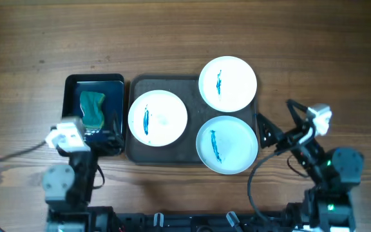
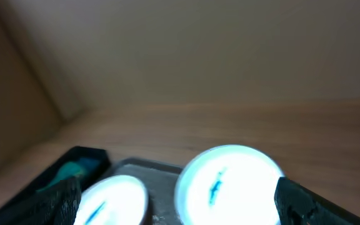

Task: Clean dirty plates on tray and stack at the side
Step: 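Reach the left gripper to the sponge and the right gripper to the front-left plate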

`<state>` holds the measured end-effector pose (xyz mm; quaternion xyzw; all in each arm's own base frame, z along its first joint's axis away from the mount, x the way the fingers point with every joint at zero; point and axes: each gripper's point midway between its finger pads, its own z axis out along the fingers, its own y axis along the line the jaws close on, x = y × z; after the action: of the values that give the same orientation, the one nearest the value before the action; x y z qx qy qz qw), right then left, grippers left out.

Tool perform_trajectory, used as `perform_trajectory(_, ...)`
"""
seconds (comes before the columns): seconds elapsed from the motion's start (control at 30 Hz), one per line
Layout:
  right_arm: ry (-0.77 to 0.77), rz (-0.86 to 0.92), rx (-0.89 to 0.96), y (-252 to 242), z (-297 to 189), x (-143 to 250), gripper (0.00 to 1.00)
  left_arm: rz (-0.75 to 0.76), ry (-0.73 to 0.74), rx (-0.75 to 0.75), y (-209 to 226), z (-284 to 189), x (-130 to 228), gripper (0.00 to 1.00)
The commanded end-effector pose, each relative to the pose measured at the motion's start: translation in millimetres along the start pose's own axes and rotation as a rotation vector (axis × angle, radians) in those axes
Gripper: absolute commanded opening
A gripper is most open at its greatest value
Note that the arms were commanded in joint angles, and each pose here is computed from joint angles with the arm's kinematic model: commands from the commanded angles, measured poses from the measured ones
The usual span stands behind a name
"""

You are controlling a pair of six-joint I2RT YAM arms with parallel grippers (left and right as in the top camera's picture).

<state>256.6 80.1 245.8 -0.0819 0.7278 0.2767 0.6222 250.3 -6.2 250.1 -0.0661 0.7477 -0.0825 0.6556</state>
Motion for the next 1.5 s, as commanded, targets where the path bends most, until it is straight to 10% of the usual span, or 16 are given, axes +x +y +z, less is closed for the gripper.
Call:
perform_trajectory(0.0, 0.090, 0.040, -0.212, 35, 13, -24, 1.00, -0.013, 0.125, 0.034, -16, 19, -29, 1.00)
perform_trajectory(0.27, 0.358, 0.196, -0.154, 12, 52, -37, 1.00, -0.060, 0.527, 0.036, -38, 72, -66, 1.00)
perform_trajectory(0.6, 0.783, 0.154, 0.281, -31, 66, 3, 1.00, -0.075, 0.688, 0.000, -34, 98, -54, 1.00)
perform_trajectory(0.9, 0.776, 0.194, 0.034, 40, 122, 21, 0.99, -0.079, 0.694, 0.009, -36, 98, -52, 1.00)
perform_trajectory(1.23, 1.019, 0.275, 0.196, 54, 161, 137, 0.61, -0.048, 0.841, -0.248, 12, 100, -13, 1.00)
perform_trajectory(1.47, 1.125, 0.230, 0.257, 68, 169, 202, 0.52, -0.169, 0.922, -0.404, 47, 108, 15, 0.98)
